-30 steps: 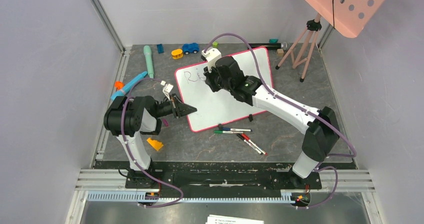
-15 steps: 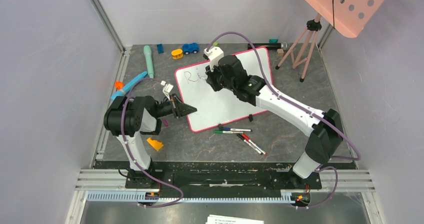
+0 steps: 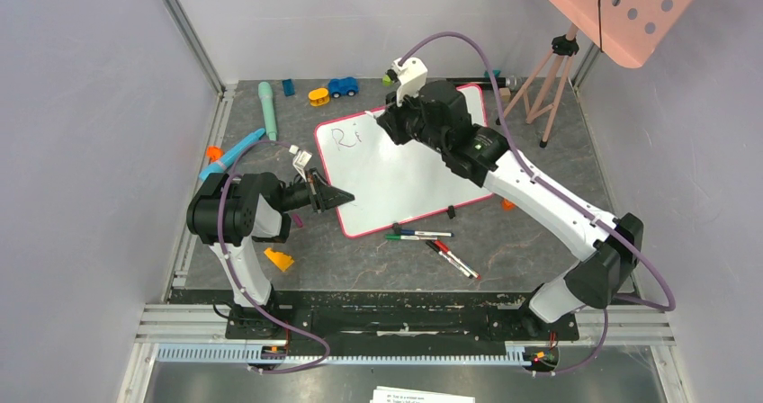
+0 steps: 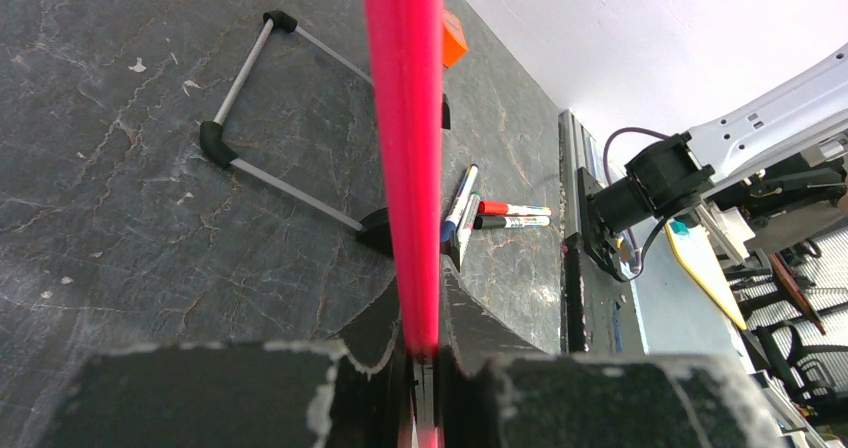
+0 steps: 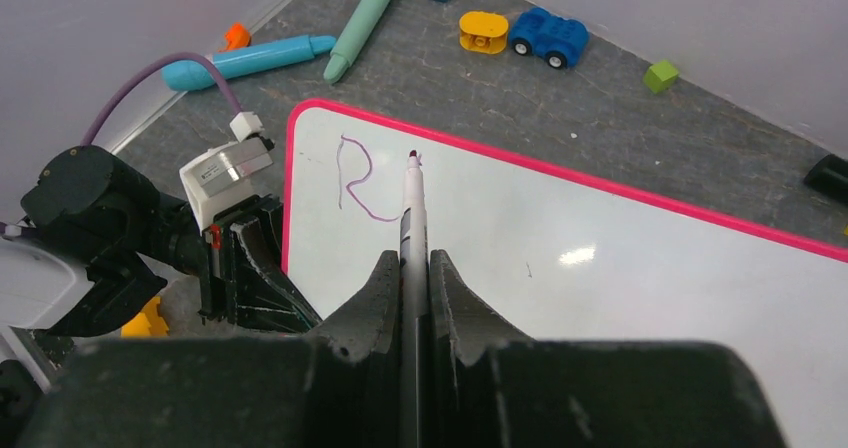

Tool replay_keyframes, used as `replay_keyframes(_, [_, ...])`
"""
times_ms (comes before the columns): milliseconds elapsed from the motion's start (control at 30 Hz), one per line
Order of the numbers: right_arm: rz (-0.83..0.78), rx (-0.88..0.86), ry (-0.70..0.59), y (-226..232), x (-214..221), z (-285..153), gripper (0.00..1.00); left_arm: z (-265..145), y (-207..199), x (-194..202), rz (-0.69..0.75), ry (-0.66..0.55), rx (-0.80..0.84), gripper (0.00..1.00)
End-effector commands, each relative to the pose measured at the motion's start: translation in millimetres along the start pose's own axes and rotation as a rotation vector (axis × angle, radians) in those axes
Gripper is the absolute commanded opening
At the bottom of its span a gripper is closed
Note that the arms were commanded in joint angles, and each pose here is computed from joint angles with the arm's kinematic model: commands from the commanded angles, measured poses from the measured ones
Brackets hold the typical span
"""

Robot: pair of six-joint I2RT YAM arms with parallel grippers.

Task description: Write a sentence on the whiteboard

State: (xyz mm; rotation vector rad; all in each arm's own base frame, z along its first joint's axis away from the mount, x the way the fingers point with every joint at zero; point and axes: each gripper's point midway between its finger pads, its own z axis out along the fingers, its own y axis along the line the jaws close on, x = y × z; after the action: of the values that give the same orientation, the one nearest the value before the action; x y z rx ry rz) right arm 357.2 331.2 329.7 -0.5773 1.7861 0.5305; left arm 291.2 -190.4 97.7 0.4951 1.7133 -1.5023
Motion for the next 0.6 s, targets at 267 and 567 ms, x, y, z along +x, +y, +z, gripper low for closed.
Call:
replay_keyframes(267, [0.06,0.053,-0.03,-13,7,-7,0.0,4,-8,14,0.105,0.048,0.069,0.02])
replay_keyframes(567, [0.05,0.066,0.008,-19,23,0,0.0,4,-8,13,0.105,0.046,0.069,0.02])
